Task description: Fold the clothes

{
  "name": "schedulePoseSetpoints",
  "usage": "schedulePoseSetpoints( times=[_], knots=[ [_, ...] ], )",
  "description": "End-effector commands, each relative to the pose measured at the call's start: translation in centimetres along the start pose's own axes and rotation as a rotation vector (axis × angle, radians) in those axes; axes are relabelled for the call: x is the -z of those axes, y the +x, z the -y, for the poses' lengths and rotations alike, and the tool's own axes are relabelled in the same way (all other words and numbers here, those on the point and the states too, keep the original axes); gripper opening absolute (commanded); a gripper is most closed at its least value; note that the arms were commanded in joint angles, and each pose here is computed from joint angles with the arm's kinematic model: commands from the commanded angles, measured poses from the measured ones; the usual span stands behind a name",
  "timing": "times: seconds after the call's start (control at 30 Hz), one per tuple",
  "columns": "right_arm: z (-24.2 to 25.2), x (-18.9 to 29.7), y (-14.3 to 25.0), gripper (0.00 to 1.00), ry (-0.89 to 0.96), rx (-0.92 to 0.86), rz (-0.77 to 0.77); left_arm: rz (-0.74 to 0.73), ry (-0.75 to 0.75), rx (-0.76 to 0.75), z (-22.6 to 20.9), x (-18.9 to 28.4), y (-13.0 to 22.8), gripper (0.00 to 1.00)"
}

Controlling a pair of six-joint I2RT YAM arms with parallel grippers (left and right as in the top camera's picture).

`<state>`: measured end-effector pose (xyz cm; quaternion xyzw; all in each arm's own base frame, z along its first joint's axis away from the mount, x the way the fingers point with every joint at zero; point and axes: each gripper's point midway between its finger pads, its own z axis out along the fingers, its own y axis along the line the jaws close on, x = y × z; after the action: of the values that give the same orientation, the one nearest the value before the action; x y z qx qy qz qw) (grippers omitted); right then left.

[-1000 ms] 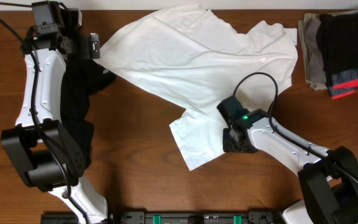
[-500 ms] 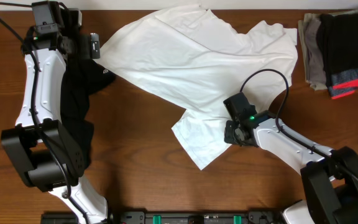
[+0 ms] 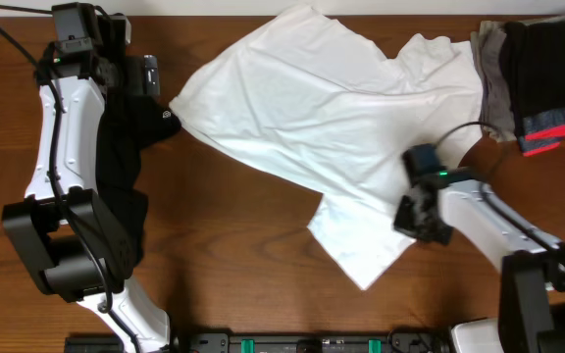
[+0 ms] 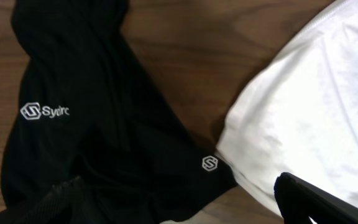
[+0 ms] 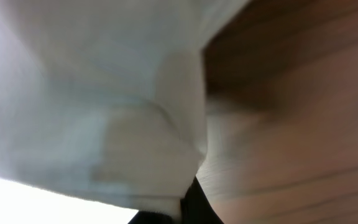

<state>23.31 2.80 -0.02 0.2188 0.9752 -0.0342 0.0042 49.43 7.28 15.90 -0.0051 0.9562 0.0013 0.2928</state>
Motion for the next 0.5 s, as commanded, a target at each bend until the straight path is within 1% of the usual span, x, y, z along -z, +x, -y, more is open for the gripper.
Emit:
schedulePoseSetpoints(
  times=[0.0,0.2,0.27,0.3,0.33,0.4,0.47],
  knots=[
    [2.1,0.7,-1.9,0.01,-0.014,0.029,0.034,-0.039,0.010,-0.004,0.8,-0.8,0.8,0.98],
    [5.9,0.6,-3.8,0.01,-0.012,-0.051,0.036,-0.149,0.037,-0.017,2.3,-0.7,3.5,0.98],
    [6.3,0.7,-4.3,0.01,-0.063,-0.058,0.034,-0.185,0.043,-0.017,2.6,-0.8,4.5,0.98],
    [5.9,0.7,-4.5,0.04,-0.104,-0.045,0.034,-0.203,0.046,-0.016,2.7,-0.8,5.1,0.98],
    [5.4,0.8,-4.7,0.10,-0.154,-0.028,0.036,-0.228,0.049,-0.007,2.8,-0.9,5.8,0.98],
    [4.4,1.0,-5.0,0.36,-0.229,0.009,0.044,-0.277,0.049,0.030,2.9,-1.0,7.2,0.98],
    [3.8,1.2,-5.3,0.56,-0.251,0.022,0.055,-0.343,0.052,0.060,3.1,-0.9,9.1,0.98]
  ],
)
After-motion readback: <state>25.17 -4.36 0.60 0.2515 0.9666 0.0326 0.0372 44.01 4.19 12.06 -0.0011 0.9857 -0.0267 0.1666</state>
